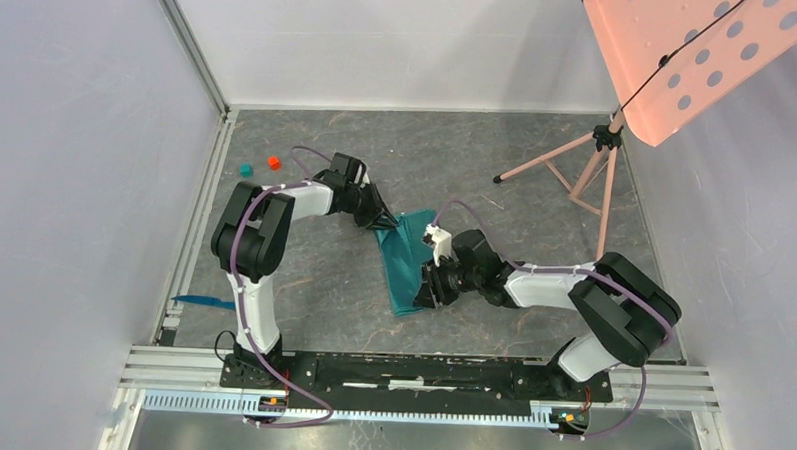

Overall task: Fold the napkin into a case and place the utensils inside
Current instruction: Smooth out the 2/3-rectangle-folded napkin at the center of the board.

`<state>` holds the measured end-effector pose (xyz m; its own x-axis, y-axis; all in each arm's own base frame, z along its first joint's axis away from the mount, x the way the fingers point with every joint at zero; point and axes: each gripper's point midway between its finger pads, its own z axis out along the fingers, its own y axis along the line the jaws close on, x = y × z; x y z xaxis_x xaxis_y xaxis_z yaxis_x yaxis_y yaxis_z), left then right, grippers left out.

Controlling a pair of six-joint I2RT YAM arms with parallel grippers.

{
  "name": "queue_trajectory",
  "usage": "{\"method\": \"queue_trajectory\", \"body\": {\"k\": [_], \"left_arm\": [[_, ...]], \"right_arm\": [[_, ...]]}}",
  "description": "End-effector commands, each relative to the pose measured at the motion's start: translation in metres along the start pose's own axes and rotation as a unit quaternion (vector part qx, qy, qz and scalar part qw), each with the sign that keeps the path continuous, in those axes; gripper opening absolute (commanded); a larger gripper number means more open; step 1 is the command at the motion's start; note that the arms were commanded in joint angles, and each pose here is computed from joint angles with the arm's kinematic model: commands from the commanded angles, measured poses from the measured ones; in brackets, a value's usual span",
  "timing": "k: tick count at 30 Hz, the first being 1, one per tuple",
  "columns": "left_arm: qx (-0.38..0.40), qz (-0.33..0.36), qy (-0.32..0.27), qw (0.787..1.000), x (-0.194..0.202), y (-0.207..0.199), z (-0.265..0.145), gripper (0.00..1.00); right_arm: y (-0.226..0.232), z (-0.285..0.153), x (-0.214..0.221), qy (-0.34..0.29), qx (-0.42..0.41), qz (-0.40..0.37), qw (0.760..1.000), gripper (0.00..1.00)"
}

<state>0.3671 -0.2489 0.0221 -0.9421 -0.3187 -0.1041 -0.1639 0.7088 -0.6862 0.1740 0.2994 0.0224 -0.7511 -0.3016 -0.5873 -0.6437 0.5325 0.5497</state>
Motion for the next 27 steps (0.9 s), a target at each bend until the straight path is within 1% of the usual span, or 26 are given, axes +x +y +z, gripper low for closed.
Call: {"method": "queue_trajectory", "body": {"k": [1, 3, 5, 7, 8, 10, 12, 14, 16, 17, 19, 23, 25, 27], "left_arm": [[-0.014, 0.050, -0.021, 0.998, -0.011, -0.008, -0.015, 0.27], [0.002, 0.071, -0.020, 0.997, -0.009, -0.025, -0.032, 0.33], [0.024, 0.088, -0.020, 0.996, -0.003, -0.045, -0.052, 0.45], [0.049, 0.102, -0.027, 0.993, 0.005, -0.064, -0.073, 0.60], [0.055, 0.108, -0.031, 0.992, 0.010, -0.070, -0.083, 0.67], [0.057, 0.118, -0.035, 0.991, 0.023, -0.076, -0.096, 0.75], [0.052, 0.122, -0.035, 0.991, 0.037, -0.076, -0.107, 0.83], [0.057, 0.124, -0.040, 0.990, 0.052, -0.078, -0.118, 0.85], [0.055, 0.123, -0.040, 0.990, 0.069, -0.076, -0.123, 0.85], [0.054, 0.124, -0.038, 0.990, 0.078, -0.077, -0.124, 0.85], [0.044, 0.130, -0.040, 0.990, 0.095, -0.076, -0.125, 0.85], [0.026, 0.145, -0.034, 0.989, 0.133, -0.077, -0.117, 0.83], [0.008, 0.154, -0.035, 0.987, 0.151, -0.075, -0.109, 0.83], [-0.016, 0.164, -0.048, 0.985, 0.166, -0.072, -0.101, 0.82]], "right_arm": [[0.010, -0.009, -0.017, -0.014, 0.005, 0.001, 1.000, 0.45], [0.010, -0.021, -0.036, -0.027, 0.016, -0.021, 0.999, 0.56], [0.000, -0.038, -0.049, -0.040, 0.037, -0.020, 0.998, 0.66], [-0.019, -0.056, -0.053, -0.047, 0.065, 0.001, 0.997, 0.74], [-0.029, -0.063, -0.049, -0.039, 0.082, 0.012, 0.996, 0.76], [-0.050, -0.074, -0.043, -0.036, 0.103, 0.038, 0.993, 0.76], [-0.058, -0.074, -0.035, -0.040, 0.092, 0.066, 0.993, 0.76], [-0.061, -0.071, -0.028, -0.034, 0.074, 0.088, 0.993, 0.72], [-0.065, -0.067, -0.023, -0.031, 0.071, 0.096, 0.992, 0.67], [-0.065, -0.064, -0.027, -0.044, 0.066, 0.091, 0.993, 0.63], [-0.063, -0.061, -0.024, -0.049, 0.054, 0.099, 0.992, 0.56], [-0.051, -0.052, -0.007, -0.040, 0.035, 0.111, 0.992, 0.40], [-0.031, -0.046, -0.004, -0.038, 0.009, 0.104, 0.994, 0.37], [-0.010, -0.044, -0.003, -0.041, -0.015, 0.100, 0.994, 0.38]]}}
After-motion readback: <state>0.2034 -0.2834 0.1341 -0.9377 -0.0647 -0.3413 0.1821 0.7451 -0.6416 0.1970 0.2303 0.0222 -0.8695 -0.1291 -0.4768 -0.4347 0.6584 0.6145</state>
